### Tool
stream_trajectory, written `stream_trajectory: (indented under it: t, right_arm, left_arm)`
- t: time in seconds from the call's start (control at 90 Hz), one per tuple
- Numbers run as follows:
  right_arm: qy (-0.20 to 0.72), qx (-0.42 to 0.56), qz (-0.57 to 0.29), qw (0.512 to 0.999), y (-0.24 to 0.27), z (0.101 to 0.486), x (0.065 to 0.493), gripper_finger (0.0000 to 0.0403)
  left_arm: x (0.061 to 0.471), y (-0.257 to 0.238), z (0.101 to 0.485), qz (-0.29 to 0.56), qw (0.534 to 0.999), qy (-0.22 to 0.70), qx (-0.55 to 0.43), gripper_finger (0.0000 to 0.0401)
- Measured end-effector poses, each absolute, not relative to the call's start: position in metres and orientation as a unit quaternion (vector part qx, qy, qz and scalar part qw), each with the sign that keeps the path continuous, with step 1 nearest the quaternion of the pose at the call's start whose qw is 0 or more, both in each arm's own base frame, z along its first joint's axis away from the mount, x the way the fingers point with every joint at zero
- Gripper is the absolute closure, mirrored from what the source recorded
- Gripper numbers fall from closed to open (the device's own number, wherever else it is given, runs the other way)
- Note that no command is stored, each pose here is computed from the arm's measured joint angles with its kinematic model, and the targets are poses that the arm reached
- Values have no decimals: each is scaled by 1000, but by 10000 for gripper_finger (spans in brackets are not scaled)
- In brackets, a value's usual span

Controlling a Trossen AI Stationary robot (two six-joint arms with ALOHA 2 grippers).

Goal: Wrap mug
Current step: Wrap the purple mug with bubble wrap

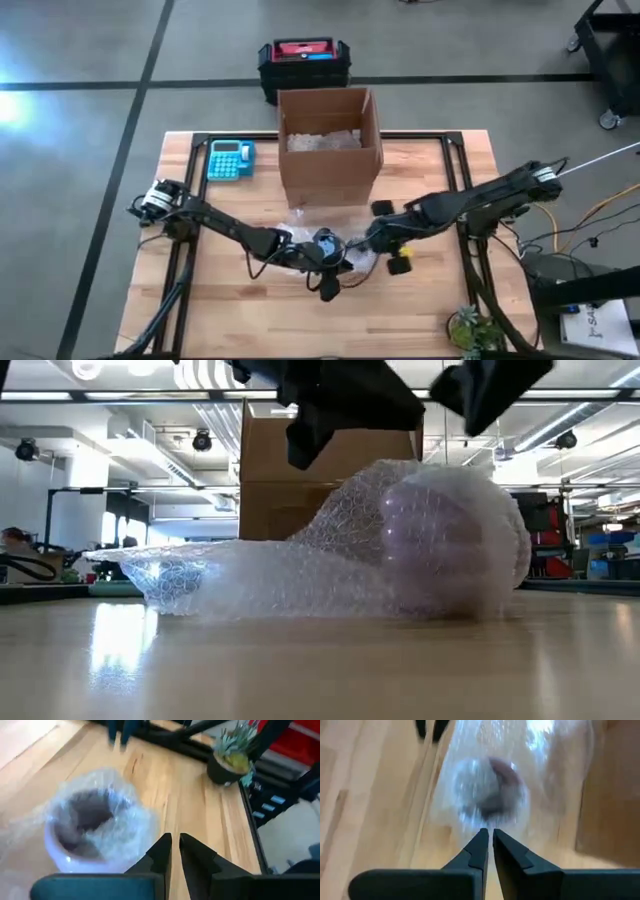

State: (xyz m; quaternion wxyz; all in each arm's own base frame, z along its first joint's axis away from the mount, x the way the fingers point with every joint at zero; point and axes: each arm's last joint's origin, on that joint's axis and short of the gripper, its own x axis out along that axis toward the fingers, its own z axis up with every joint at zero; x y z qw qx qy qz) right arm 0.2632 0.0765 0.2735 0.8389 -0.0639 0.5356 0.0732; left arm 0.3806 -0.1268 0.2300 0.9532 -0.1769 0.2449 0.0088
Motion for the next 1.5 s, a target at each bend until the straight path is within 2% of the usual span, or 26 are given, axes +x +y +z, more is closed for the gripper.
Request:
stream_trajectory:
  t: [0.244, 0.367, 0.5, 0.689, 0.8, 0.956, 1.1, 1.278, 1.5]
  right_arm:
    - [452, -21, -11, 892, 76, 247, 202, 389]
    - [380, 41, 24, 924, 91, 228, 188, 389]
    - [297, 62, 92, 948, 115, 212, 181, 389]
    - [285, 5, 85, 955, 129, 197, 171, 389]
    - [276, -30, 62, 959, 130, 196, 172, 389]
    - [286, -56, 46, 955, 127, 186, 170, 389]
    - [299, -42, 34, 953, 124, 179, 167, 389]
    - [309, -49, 32, 949, 123, 177, 166, 389]
    - [309, -50, 33, 949, 123, 177, 166, 389]
  left_arm:
    - [364, -120, 231, 35, 933, 316, -166, 377]
    - [360, -118, 232, 29, 933, 333, -135, 377]
    - [353, -103, 232, 57, 916, 376, -130, 364]
    - [328, -69, 220, 184, 829, 499, -174, 293]
    - [317, -59, 215, 226, 788, 546, -172, 241]
    - [318, -57, 211, 234, 782, 551, -173, 181]
    - [322, -58, 199, 230, 775, 566, -159, 146]
    - [324, -58, 190, 220, 768, 587, -131, 145]
    - [306, -53, 236, 246, 801, 510, -194, 183]
